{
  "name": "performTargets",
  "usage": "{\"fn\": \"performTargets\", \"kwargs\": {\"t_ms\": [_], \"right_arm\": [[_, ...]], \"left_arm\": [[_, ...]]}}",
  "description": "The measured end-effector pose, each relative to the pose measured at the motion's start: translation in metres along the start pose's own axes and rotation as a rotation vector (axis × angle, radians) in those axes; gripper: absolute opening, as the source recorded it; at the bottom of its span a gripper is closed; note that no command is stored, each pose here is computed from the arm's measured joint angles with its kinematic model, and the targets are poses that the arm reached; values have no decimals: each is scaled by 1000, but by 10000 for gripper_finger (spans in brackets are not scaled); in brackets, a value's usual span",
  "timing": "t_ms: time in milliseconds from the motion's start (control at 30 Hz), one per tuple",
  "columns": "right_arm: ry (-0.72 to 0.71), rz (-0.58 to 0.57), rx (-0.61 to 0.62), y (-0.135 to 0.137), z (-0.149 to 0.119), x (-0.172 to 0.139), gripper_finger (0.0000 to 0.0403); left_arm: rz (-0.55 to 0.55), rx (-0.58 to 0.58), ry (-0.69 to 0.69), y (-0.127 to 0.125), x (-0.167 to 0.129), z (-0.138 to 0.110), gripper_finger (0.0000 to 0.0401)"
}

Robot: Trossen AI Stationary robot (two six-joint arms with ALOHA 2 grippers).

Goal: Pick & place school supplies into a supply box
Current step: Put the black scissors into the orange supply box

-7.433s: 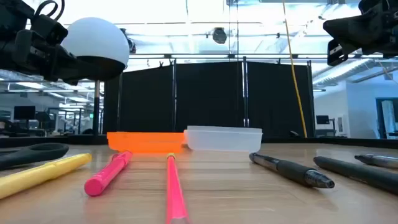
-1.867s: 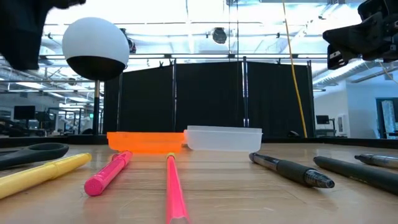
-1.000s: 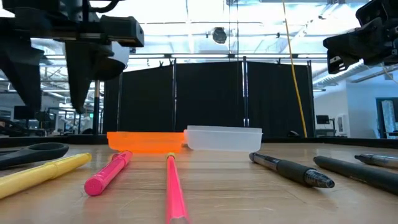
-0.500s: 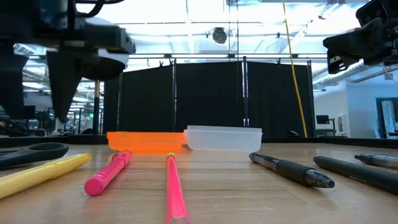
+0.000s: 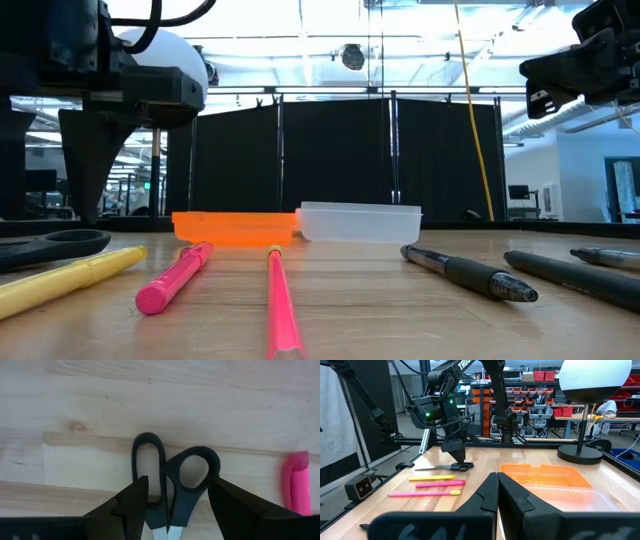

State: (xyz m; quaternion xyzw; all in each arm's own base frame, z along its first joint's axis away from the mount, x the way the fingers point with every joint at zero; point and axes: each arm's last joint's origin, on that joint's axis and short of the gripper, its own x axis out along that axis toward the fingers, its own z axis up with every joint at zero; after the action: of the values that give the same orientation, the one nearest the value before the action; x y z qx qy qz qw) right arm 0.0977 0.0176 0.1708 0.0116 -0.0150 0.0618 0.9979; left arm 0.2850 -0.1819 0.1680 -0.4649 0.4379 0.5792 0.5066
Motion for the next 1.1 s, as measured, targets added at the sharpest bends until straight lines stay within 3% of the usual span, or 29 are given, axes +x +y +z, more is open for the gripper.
{"fn": "performTargets", "kwargs": {"t_ms": [867, 967, 1100], "right_arm": [[-1, 0, 0, 0, 0, 0, 0], [-1, 0, 0, 0, 0, 0, 0], [-1, 0, 0, 0, 0, 0, 0]], "left_arm": [[-60, 26, 67, 9, 43, 1, 206], [-63, 39, 88, 9, 48, 2, 190], [-56, 45, 93, 11, 51, 4, 136]]}}
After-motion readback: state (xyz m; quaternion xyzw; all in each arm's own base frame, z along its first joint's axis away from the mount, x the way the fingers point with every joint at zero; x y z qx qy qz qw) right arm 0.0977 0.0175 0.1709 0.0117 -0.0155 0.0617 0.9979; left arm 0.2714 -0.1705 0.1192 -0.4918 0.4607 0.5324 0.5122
